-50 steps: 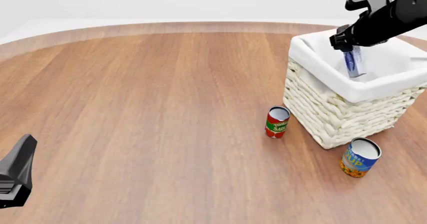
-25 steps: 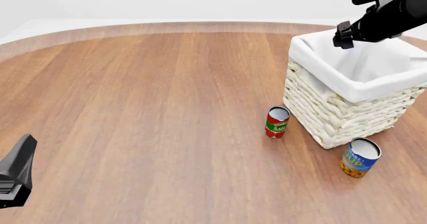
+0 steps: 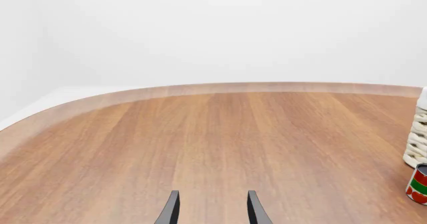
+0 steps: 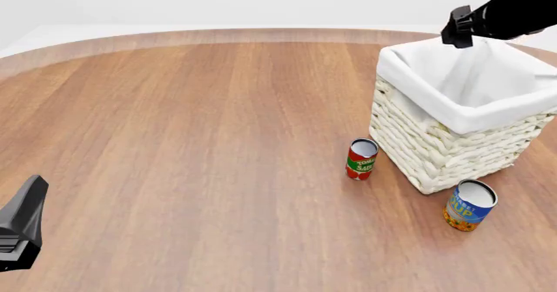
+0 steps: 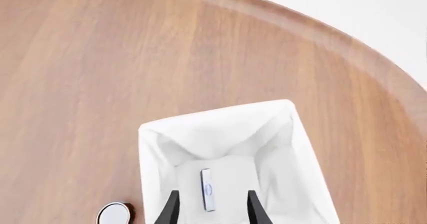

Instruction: Pick up the alphabet soup and the cream cheese box, and put them in the basket.

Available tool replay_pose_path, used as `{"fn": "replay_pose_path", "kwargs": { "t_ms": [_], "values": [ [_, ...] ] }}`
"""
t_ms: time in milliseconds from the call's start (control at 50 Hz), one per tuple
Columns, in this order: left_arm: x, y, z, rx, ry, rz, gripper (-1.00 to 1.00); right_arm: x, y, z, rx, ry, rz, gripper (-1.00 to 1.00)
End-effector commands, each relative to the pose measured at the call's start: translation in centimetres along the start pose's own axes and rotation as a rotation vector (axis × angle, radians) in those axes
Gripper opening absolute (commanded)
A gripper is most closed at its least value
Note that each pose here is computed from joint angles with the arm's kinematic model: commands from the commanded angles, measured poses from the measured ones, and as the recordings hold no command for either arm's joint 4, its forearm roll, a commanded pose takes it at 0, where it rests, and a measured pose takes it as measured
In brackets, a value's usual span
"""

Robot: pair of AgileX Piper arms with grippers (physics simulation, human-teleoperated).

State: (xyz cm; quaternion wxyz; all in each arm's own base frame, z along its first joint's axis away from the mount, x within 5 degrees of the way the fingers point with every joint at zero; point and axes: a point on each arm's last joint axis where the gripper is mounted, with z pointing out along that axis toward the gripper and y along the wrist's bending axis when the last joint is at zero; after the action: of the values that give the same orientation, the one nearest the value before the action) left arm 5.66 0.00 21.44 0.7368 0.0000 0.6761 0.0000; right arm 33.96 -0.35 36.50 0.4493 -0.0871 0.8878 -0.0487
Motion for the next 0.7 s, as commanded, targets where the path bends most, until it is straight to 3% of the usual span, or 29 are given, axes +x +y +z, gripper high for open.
{"fn": "replay_pose_path", "kwargs": {
  "t_ms": [20,120,440,700],
  "values": [
    [0.0,0.0,0.0,0.000,0.000,0.000,1.00,-0.3,0.4,-2.8,-0.004,-0.043,0.020,1.00],
    [0.0,0.0,0.0,0.000,0.000,0.000,1.00,-0.9,0.5,-4.0,-0.007,-0.056,0.029,1.00],
    [0.0,0.0,0.0,0.000,0.000,0.000,1.00,0.4,1.5,-6.6,-0.028,-0.088,0.051,1.00],
    [0.0,0.0,0.0,0.000,0.000,0.000,1.00,1.1,2.3,-9.0,-0.049,-0.106,0.035,1.00]
  ]
}}
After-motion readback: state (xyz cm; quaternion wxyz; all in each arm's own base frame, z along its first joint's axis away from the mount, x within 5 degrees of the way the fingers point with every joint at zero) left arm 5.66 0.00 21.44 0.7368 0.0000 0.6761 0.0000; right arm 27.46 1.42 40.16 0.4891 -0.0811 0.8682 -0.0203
